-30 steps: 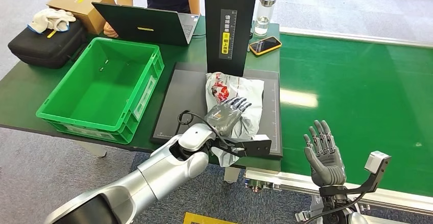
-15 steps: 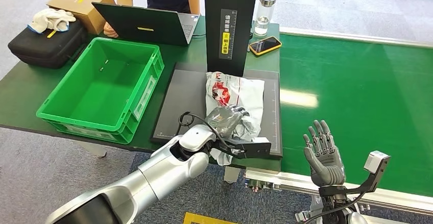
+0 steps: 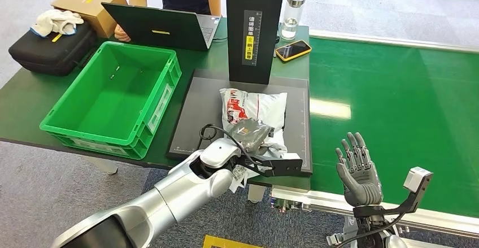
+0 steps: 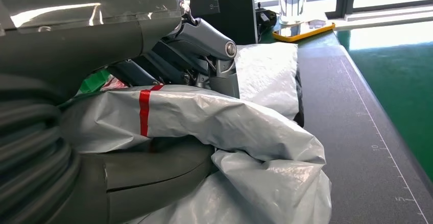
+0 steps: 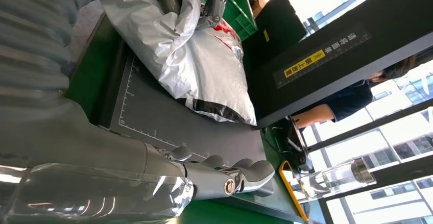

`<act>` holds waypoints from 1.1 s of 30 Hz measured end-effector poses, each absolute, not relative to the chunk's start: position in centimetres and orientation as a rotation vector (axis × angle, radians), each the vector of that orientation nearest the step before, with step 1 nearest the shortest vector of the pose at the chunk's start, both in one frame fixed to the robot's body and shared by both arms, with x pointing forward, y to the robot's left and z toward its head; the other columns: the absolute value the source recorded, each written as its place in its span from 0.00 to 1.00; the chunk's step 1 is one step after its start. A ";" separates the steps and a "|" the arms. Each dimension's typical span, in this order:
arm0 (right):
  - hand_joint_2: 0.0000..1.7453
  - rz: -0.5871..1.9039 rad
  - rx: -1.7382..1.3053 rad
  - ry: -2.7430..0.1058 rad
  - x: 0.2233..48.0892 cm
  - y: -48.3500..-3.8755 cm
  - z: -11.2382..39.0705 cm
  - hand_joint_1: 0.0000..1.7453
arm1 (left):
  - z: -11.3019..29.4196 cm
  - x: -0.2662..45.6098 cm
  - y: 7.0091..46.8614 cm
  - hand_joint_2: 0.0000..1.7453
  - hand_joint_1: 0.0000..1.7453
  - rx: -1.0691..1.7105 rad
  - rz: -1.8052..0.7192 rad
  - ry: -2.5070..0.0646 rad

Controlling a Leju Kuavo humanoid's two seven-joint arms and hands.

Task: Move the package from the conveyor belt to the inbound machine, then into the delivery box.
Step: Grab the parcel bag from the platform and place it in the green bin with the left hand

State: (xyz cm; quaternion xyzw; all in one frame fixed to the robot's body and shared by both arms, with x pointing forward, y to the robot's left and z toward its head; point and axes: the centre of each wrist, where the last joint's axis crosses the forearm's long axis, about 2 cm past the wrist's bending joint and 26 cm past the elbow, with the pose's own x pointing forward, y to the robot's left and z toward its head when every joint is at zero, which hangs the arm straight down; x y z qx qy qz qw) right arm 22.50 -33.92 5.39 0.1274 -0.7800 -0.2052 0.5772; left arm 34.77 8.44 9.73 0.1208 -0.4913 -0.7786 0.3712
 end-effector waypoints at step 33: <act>1.00 -0.484 0.280 -1.837 21.5 -34.3 5.6 0.00 | 16.6 34.4 8.4 1.00 1.00 0.327 -1.492 -1.802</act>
